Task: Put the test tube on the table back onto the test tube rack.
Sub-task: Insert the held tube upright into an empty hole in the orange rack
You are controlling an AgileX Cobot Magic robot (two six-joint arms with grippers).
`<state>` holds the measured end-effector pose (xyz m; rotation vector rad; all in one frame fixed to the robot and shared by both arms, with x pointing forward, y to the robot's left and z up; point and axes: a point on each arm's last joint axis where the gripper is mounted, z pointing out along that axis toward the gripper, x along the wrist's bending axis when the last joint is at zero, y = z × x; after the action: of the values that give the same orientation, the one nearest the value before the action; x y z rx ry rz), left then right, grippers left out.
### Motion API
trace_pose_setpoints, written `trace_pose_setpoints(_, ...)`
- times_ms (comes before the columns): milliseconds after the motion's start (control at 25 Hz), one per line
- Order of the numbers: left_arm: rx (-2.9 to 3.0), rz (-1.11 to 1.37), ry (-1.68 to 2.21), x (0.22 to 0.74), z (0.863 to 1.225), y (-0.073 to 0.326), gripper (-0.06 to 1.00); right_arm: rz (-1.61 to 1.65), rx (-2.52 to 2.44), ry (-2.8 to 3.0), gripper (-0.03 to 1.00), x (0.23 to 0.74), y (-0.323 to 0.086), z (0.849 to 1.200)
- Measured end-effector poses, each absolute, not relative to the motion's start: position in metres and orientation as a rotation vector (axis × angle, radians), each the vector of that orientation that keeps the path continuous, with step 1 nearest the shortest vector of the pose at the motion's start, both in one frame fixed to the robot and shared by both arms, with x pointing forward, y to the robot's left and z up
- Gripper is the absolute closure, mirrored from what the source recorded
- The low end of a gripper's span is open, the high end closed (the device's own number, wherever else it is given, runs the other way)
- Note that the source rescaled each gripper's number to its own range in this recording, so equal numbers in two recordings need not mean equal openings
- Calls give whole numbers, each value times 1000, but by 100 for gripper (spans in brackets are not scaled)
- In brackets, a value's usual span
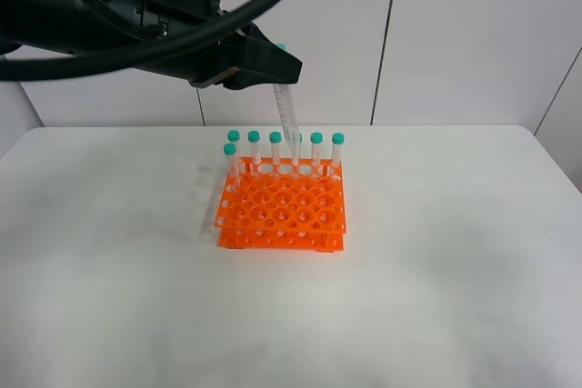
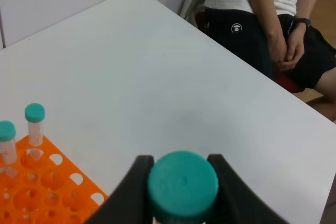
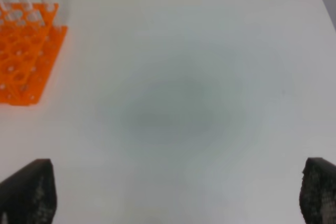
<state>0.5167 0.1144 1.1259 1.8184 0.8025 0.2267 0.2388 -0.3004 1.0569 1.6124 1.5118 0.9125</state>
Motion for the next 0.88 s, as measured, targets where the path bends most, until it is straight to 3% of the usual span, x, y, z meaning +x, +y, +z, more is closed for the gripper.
trace_pose_setpoints(880,1819,228,801,517,1126,114,94,943,1598,1499,-3,236,-299,1055)
